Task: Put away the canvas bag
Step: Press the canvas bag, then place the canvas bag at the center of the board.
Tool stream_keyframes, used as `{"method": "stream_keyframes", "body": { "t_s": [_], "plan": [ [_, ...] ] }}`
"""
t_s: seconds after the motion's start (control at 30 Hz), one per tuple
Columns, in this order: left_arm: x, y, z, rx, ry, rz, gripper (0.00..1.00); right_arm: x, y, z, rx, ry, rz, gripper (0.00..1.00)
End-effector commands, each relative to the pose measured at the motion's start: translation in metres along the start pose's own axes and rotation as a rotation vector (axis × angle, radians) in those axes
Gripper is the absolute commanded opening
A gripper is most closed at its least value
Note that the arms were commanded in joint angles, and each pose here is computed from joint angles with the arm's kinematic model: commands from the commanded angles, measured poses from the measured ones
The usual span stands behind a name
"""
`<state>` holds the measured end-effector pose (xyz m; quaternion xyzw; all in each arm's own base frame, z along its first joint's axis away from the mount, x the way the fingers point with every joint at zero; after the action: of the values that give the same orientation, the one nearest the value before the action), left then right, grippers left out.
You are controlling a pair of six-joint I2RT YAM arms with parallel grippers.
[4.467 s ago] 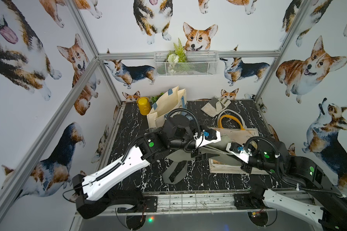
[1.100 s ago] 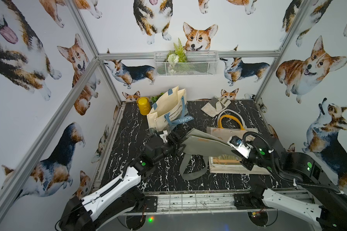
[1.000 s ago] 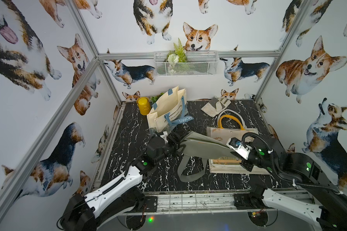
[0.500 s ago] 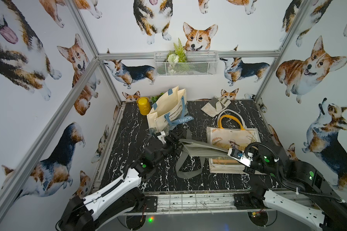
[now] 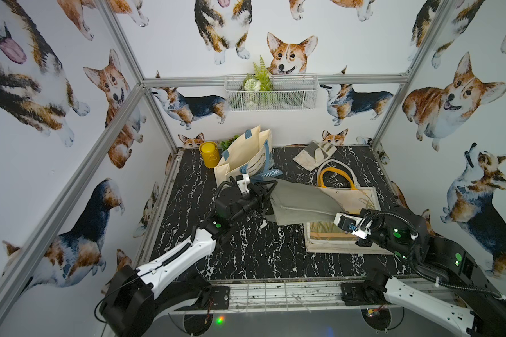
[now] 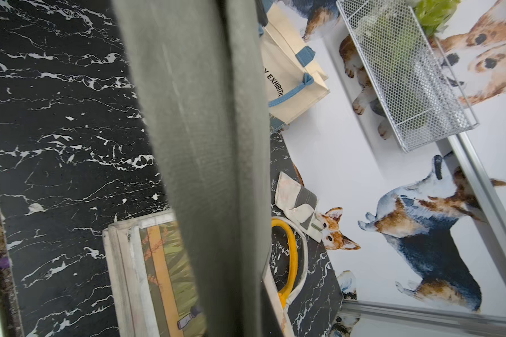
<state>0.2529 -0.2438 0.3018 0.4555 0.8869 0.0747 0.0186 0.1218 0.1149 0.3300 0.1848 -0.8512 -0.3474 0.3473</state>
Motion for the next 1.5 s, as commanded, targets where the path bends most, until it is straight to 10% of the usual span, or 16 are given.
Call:
{"method": "stream_keyframes", "body": {
  "t_s": [0.0, 0.1, 0.4, 0.73, 1.07, 1.47],
  "plan": [
    [-0.009, -0.007, -0.031, -0.13, -0.099, 0.113, 0.07, 0.006, 0.01, -0.013, 0.038, -0.074, -0.042, 0.0],
    [-0.026, -0.006, -0.049, -0.227, -0.123, 0.166, 0.0, 0.013, 0.007, -0.017, 0.0, -0.105, -0.028, 0.04],
    [-0.083, 0.004, -0.093, -0.398, -0.253, 0.229, 0.0, 0.048, 0.002, 0.001, -0.285, 0.084, -0.038, 0.55],
    [-0.15, -0.007, -0.099, -0.549, -0.293, 0.355, 0.0, 0.076, 0.004, 0.007, -0.568, 0.156, -0.141, 0.7],
    [-0.183, -0.065, -0.105, -0.584, -0.338, 0.488, 0.0, 0.084, -0.019, -0.025, -0.668, -0.127, -0.023, 0.8],
    [-0.248, -0.084, -0.071, -0.576, -0.406, 0.197, 0.0, 0.078, -0.04, -0.031, -0.734, -0.268, 0.081, 0.79]
  ]
}}
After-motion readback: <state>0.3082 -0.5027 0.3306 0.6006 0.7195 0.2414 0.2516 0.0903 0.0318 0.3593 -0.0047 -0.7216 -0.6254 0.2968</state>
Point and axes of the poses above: each gripper's point midway between its finger pads, its own x axis back along the fingers, its own z axis along the line the jaws close on, y = z × x, the point moved 5 cm from there along x, back along the fingers, and after that the axes turned 11 degrees about -x, right-handed, at the moved point
